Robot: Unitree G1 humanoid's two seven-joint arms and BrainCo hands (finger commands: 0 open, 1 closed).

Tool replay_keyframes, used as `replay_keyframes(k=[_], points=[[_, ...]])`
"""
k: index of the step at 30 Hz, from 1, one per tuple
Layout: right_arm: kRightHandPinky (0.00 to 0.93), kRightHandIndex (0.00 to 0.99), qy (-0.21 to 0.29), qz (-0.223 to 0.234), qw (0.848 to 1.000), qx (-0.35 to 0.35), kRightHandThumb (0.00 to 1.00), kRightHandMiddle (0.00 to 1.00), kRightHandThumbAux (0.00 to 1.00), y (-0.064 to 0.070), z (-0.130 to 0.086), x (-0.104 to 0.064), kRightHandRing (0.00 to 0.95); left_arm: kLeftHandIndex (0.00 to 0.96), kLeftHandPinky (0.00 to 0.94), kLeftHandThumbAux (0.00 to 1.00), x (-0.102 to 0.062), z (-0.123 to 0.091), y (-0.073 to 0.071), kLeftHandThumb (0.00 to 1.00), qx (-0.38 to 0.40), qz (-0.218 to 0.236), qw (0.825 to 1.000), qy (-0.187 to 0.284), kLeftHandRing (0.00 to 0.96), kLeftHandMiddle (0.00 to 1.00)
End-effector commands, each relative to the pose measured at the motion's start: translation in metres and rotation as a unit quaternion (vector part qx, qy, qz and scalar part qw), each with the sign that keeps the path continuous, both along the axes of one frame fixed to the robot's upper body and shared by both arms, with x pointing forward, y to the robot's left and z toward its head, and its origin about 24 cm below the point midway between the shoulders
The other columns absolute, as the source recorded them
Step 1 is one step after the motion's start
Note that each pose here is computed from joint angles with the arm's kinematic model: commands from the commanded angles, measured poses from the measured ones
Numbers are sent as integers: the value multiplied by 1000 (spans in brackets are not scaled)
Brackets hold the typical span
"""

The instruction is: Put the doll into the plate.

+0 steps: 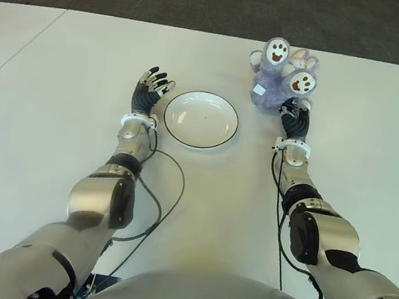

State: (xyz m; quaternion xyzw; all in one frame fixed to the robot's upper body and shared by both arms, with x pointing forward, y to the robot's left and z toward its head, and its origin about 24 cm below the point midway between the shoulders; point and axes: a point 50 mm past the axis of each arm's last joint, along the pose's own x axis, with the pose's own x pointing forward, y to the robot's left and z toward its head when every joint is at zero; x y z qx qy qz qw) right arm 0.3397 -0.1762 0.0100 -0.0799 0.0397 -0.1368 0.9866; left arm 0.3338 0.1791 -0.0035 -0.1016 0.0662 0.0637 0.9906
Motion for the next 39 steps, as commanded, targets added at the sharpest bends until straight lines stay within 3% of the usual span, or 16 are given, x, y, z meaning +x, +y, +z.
replay_keyframes(k=[1, 10, 39], points=[[239, 401, 191, -21, 981, 23, 701, 269, 735, -1, -84, -67, 247, 165, 169, 777, -50, -65, -5, 26, -22, 10, 987, 162, 208, 241], [226, 401, 190, -23, 981, 24, 702, 273, 736, -1, -84, -67, 245, 152, 128, 765, -49, -65, -4, 17, -16, 10, 986, 164, 193, 220], [198, 398, 167, -41, 985, 22, 695, 234, 738, 3, -81, -66, 220, 140, 119, 765, -52, -66, -3, 0, -11, 8, 986, 165, 177, 206]])
